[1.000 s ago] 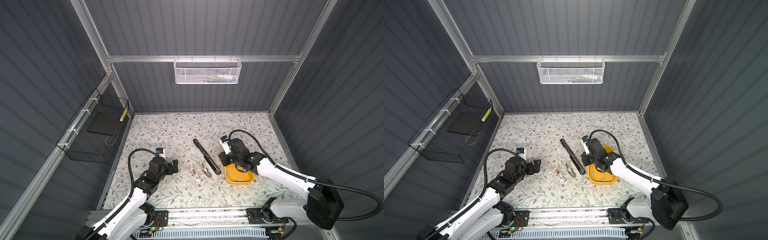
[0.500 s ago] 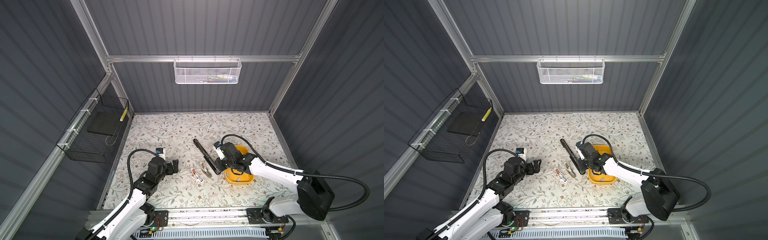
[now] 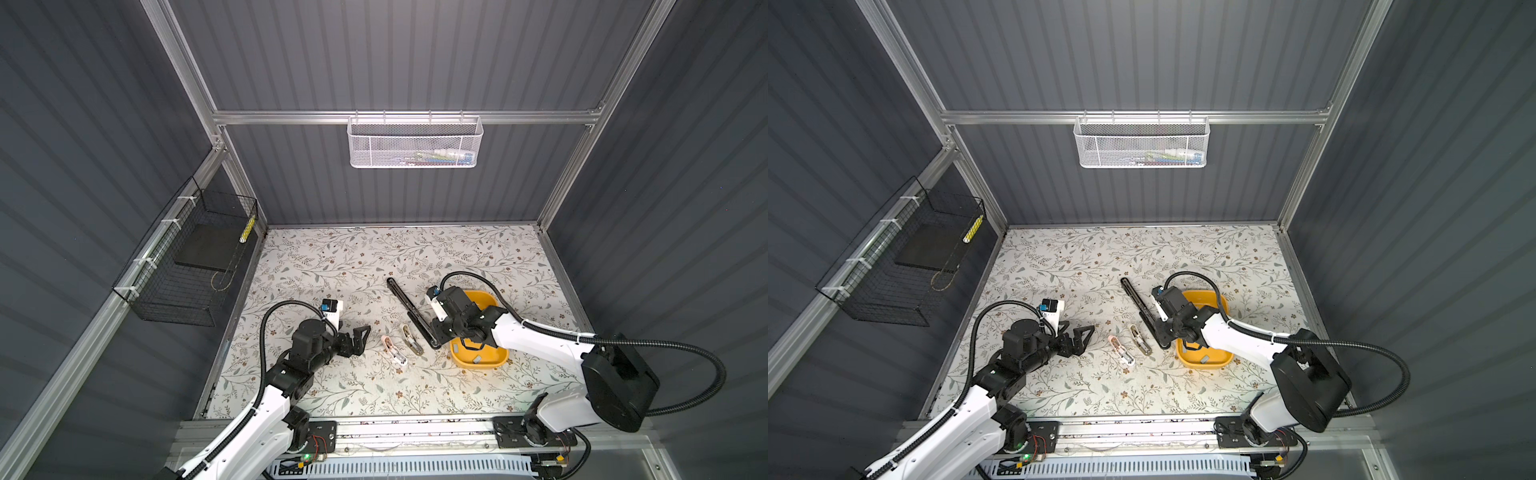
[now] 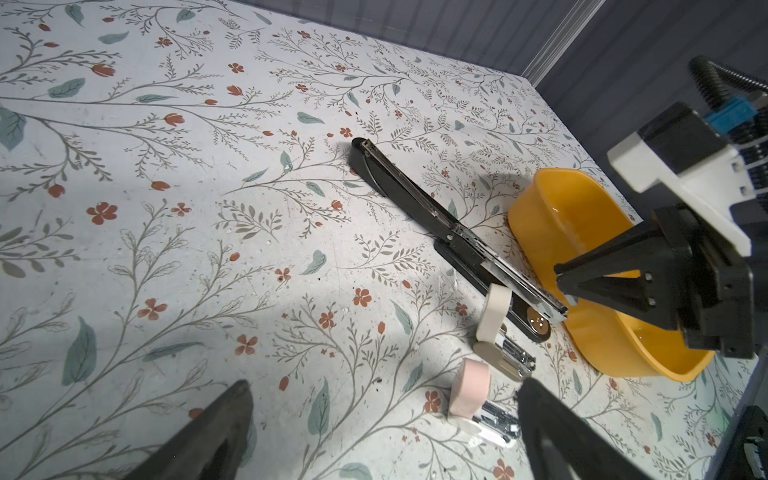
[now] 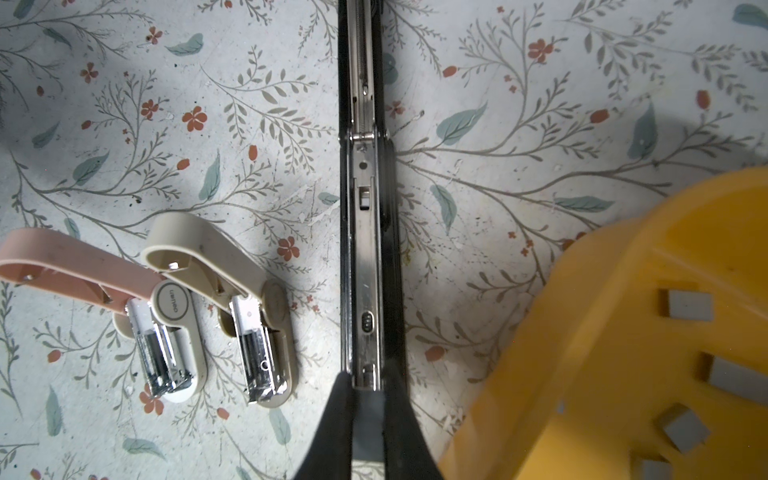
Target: Load the staples into the stapler
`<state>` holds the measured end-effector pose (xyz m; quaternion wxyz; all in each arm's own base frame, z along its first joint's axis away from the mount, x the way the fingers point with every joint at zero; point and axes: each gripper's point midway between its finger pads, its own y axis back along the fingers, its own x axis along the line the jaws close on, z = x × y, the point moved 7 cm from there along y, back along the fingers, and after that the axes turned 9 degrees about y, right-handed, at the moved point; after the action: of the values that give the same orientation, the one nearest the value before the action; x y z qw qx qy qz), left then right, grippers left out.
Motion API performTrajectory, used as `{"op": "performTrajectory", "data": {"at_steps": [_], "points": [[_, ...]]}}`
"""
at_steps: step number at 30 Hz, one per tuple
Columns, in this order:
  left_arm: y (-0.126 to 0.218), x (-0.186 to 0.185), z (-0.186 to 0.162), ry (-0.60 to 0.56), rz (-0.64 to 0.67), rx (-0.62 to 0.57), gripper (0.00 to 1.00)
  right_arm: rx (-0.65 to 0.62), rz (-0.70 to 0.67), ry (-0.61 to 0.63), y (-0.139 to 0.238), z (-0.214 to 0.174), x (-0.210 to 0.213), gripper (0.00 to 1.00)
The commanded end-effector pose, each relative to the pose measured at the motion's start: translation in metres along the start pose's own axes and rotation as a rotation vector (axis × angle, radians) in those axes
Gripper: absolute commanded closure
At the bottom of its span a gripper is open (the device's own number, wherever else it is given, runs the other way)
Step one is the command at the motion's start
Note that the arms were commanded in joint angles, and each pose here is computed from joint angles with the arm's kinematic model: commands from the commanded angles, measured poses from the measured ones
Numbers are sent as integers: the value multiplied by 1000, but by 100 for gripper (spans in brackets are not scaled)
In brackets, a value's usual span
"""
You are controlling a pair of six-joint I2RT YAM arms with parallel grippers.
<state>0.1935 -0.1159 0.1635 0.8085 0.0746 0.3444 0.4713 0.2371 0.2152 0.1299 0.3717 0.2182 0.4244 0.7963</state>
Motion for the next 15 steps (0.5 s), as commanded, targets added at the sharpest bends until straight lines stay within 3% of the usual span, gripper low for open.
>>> {"op": "performTrajectory", "data": {"at_steps": [1, 15], "points": [[0, -1, -1, -20, -14, 1, 0, 24, -10, -3, -5, -1, 0, 95], [0, 2, 0, -16, 10, -8, 0, 39, -12, -5, -12, 2, 0, 96]]}}
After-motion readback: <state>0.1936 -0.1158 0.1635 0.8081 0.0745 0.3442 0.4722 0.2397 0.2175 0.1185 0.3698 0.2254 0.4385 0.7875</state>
